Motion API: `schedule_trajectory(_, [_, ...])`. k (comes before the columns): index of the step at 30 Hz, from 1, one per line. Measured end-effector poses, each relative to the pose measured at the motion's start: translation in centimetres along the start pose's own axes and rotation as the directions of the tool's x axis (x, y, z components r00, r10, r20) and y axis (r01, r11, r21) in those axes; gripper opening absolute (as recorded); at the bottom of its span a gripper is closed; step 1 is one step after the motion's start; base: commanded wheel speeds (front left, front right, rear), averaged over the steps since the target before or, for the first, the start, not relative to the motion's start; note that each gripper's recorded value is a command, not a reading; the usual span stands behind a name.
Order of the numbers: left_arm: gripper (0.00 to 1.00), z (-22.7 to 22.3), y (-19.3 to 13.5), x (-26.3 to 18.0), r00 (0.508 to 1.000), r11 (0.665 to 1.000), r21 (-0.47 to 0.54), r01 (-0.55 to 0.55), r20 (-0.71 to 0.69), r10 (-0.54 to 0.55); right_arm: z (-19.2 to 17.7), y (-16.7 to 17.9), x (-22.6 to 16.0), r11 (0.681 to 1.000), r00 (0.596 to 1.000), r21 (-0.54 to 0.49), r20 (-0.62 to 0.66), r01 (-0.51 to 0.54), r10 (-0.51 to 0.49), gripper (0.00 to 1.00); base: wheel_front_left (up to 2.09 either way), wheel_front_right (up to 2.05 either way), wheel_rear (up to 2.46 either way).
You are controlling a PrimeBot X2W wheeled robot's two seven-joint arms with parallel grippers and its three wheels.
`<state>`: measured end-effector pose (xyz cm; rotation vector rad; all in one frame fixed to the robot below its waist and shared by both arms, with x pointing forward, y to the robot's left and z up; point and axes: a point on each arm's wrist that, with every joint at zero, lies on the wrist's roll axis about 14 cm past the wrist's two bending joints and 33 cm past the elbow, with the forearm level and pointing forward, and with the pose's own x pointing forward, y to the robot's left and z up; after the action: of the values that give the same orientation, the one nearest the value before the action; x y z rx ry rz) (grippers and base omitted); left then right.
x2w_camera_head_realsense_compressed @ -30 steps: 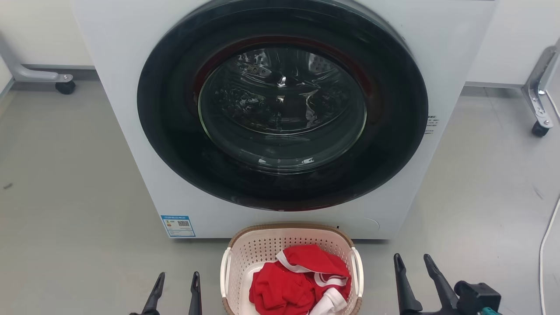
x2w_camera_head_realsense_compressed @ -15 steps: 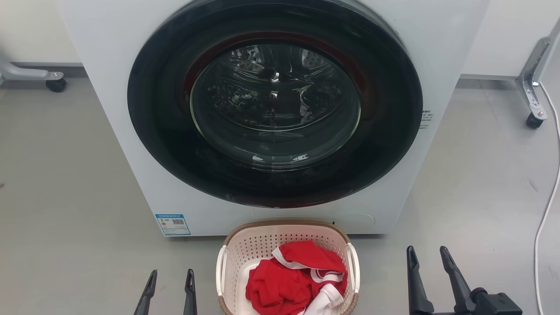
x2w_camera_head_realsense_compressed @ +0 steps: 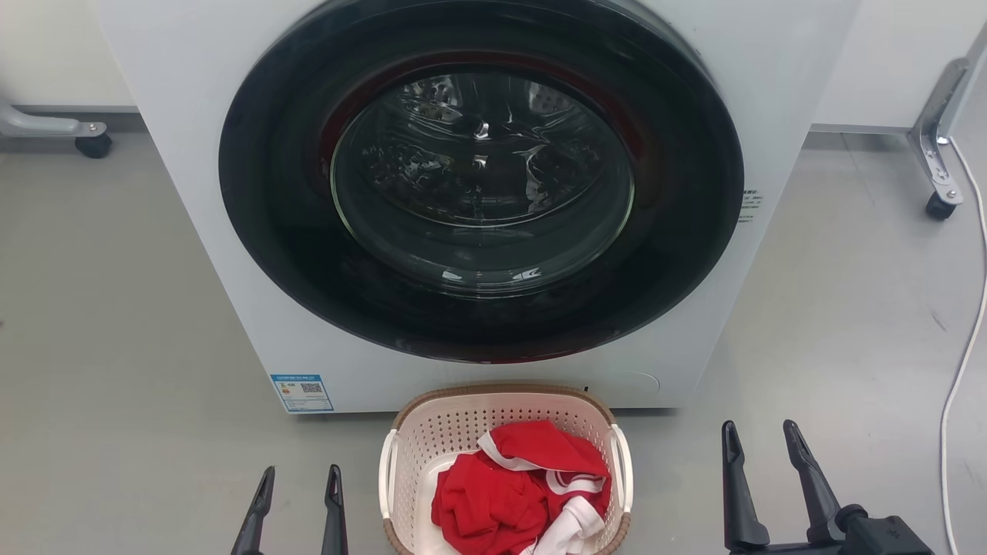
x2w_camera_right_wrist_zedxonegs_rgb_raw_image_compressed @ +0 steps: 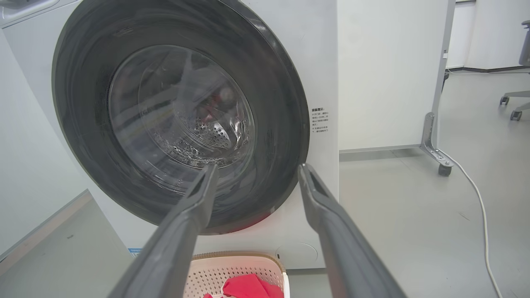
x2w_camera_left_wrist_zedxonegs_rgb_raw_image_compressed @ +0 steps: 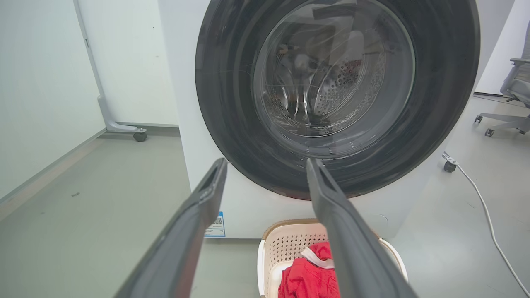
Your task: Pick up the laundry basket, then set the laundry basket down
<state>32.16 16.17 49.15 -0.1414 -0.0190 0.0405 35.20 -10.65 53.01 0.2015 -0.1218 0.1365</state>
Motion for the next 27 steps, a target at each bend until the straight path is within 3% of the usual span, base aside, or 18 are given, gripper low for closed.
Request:
schedule_trajectory(10, [1.0, 0.3, 0.1, 0.0, 1.0, 1.0, 0.016, -0.004, 0.01, 0.004, 0.2, 0.2, 0.0, 1.0, 1.0, -0.003, 0.007, -0.001, 0.001, 1.0, 0.0, 0.0, 0.0])
schedule_trajectory(11, [0.0, 0.3, 0.2, 0.0, 1.0, 1.0, 0.016, -0.006, 0.009, 0.006, 0.0, 0.1, -0.1, 1.0, 1.0, -0.003, 0.002, 0.001, -0.001, 0.0, 0.0, 0.0, 0.0])
schedule_trajectory(20, [0.0, -2.2, 0.6, -0.6, 0.997, 1.0, 0.015, -0.014, -0.074, 0.015, -2.9, -0.7, -1.3, 1.0, 0.995, 0.007, -0.1, 0.027, -0.026, 0.0, 0.0, 0.0, 0.0])
schedule_trajectory(27, [0.0, -2.8, 1.2, -0.4, 0.993, 0.994, -0.096, -0.047, -0.116, 0.036, -3.6, -2.0, -1.4, 0.992, 0.987, 0.096, -0.143, 0.082, -0.068, 0.0, 0.0, 0.0, 0.0])
